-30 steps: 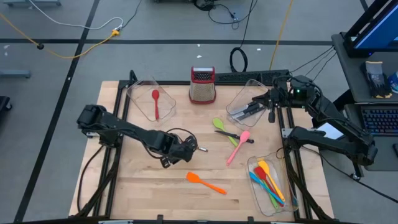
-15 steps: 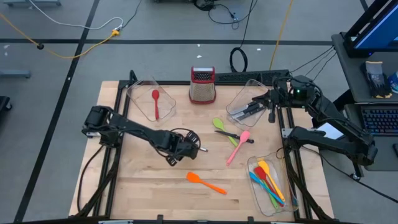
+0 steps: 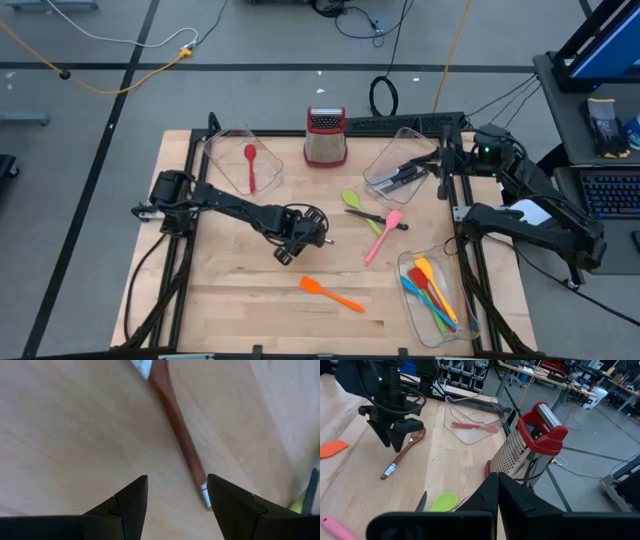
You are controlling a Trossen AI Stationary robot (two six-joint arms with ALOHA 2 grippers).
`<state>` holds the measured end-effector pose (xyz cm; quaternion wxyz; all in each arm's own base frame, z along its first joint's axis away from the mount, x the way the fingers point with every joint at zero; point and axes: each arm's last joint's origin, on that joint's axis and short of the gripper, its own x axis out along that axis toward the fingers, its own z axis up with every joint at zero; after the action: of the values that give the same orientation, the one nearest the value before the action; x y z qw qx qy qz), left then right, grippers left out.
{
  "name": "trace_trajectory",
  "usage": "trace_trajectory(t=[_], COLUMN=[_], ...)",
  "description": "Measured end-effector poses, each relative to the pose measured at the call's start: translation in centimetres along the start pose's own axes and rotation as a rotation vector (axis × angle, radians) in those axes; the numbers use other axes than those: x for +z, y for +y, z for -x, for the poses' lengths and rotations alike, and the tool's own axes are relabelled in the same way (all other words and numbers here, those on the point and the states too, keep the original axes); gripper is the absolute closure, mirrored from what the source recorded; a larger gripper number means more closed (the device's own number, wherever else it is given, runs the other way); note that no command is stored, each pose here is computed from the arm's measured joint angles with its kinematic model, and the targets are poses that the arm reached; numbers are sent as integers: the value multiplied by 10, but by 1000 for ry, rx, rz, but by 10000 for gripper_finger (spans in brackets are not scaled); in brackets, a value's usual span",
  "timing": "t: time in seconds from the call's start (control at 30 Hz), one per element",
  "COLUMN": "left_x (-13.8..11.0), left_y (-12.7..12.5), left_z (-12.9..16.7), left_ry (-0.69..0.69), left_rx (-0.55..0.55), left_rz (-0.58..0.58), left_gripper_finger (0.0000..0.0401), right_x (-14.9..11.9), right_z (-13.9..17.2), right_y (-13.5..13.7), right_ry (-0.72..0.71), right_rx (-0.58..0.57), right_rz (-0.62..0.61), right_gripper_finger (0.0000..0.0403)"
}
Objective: Pick & Place Kitchen Items
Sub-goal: Put the brown serving spoon into the top left transparent bin
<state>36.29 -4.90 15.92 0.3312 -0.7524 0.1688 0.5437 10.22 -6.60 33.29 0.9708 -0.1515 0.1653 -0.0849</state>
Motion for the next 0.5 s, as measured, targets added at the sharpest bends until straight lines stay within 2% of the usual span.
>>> trace_trajectory(t=[0.27, 0.4, 0.5], left_x=[7, 13, 17], left_y=[-10, -13, -13], left_z=[-7, -12, -23], left_ry=[-11, -15, 3], left_rx=[-5, 45, 138], left_rz=[30, 48, 60], left_gripper_finger=[194, 194, 194], right_x=[1, 1, 1], right_z=[4, 5, 7], right_y=[1, 2, 3], right_ry=[-13, -16, -19], right_rx=[-7, -7, -6], right_rz=[6, 7, 9], right_gripper_finger=[403, 403, 403])
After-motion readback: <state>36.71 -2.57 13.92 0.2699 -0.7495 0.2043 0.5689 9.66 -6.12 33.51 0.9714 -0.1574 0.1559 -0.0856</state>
